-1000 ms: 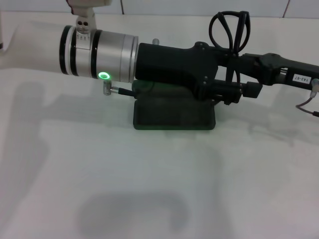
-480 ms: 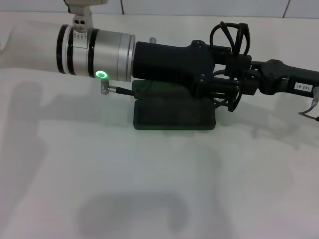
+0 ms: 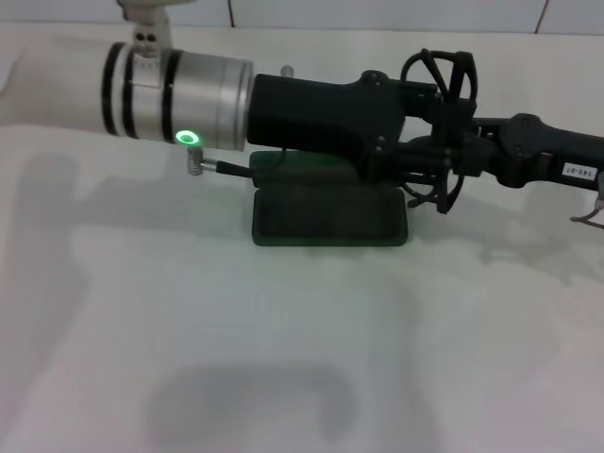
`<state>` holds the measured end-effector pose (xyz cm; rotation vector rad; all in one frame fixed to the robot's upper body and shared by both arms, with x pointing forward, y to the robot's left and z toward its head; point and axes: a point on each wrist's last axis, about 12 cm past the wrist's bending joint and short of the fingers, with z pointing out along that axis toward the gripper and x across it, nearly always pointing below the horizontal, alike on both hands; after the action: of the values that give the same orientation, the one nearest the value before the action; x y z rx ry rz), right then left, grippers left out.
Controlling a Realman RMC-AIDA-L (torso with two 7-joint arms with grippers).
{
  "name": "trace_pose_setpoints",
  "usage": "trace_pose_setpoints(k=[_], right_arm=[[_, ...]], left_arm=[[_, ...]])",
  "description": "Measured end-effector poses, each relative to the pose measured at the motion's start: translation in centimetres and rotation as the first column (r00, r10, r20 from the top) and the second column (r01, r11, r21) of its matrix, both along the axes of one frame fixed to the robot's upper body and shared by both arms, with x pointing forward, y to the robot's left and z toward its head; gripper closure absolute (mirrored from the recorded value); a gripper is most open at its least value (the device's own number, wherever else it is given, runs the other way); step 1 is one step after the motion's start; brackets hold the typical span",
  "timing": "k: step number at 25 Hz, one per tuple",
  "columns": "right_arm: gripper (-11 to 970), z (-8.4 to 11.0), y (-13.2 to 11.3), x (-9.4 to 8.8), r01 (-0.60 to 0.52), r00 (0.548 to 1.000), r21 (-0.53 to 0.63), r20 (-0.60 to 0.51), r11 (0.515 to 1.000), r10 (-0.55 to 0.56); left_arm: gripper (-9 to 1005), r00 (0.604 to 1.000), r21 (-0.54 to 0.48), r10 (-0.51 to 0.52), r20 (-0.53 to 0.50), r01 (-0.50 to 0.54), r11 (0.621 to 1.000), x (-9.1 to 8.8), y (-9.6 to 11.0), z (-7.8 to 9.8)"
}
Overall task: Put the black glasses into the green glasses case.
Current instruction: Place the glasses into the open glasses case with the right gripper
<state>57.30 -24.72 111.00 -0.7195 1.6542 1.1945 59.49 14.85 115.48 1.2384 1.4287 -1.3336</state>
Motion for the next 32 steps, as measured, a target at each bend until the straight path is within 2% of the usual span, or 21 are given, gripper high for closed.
trace_pose_setpoints(k=[3, 5, 7, 8, 9, 12, 15, 17, 18, 19, 23, 24, 25, 32], right_arm=[[870, -0.2, -0.5, -0.3, 0.013, 0.998, -0.024, 0.061, 1.000, -0.012], [870, -0.5, -0.4, -0.5, -0.002, 0.987, -0.078, 0.157, 0.997, 0.015], [870, -0.9, 0.1, -0.8, -0.026, 0.968, -0.144, 0.243, 0.989, 0.061], [870, -1.1, 0.4, -0.9, -0.036, 0.956, -0.183, 0.281, 0.982, 0.087], [870, -1.1, 0.8, -0.8, -0.043, 0.942, -0.222, 0.315, 0.974, 0.114], [870, -1.0, 2.0, -0.4, -0.063, 0.912, -0.338, 0.363, 0.939, 0.192], [871, -0.7, 3.4, 0.2, -0.068, 0.888, -0.432, 0.386, 0.900, 0.252], [871, -0.5, 4.6, 0.5, -0.045, 0.871, -0.500, 0.404, 0.865, 0.278], [871, -0.6, 5.7, 0.3, -0.003, 0.860, -0.554, 0.424, 0.832, 0.285], [871, -0.6, 5.7, 0.3, -0.003, 0.860, -0.554, 0.424, 0.832, 0.285], [871, -1.1, 7.8, -0.8, 0.104, 0.815, -0.633, 0.497, 0.767, 0.300], [871, -1.1, 7.8, -0.8, 0.104, 0.815, -0.633, 0.497, 0.767, 0.300], [871, -1.5, 8.7, -1.1, 0.153, 0.797, -0.651, 0.526, 0.744, 0.296], [871, -3.1, 10.6, -1.5, 0.290, 0.776, -0.681, 0.578, 0.672, 0.252]], left_arm=[[348, 1.000, -0.041, -0.001, 0.019, 0.002, 0.999, -0.5, 1.7, 0.1], [348, 0.998, -0.092, 0.040, 0.051, -0.035, 0.995, -0.8, 3.6, 0.0], [348, 0.983, -0.165, 0.166, 0.084, -0.150, 0.975, -1.0, 6.1, -0.4], [348, 0.966, -0.200, 0.244, 0.091, -0.222, 0.954, -1.0, 7.1, -0.6], [348, 0.933, -0.238, 0.349, 0.092, -0.320, 0.917, -0.9, 8.5, -1.0], [348, 0.812, -0.293, 0.579, 0.072, -0.538, 0.791, -0.7, 11.1, -2.2], [348, 0.734, -0.287, 0.678, 0.044, -0.641, 0.712, -0.6, 12.4, -3.1], [348, 0.715, -0.272, 0.698, 0.037, -0.665, 0.695, -0.5, 12.7, -3.4], [348, 0.710, -0.268, 0.704, 0.035, -0.672, 0.691, -0.5, 12.8, -3.5], [348, 0.706, -0.264, 0.708, 0.032, -0.677, 0.687, -0.5, 12.8, -3.5], [348, 0.685, -0.243, 0.728, 0.017, -0.704, 0.668, -0.2, 13.1, -3.7], [348, 0.680, -0.237, 0.733, 0.015, -0.710, 0.664, 0.0, 13.1, -3.7], [348, 0.676, -0.232, 0.736, 0.012, -0.715, 0.660, 0.1, 13.2, -3.7], [348, 0.687, -0.226, 0.727, 0.016, -0.706, 0.672, 1.3, 12.2, -3.0]])
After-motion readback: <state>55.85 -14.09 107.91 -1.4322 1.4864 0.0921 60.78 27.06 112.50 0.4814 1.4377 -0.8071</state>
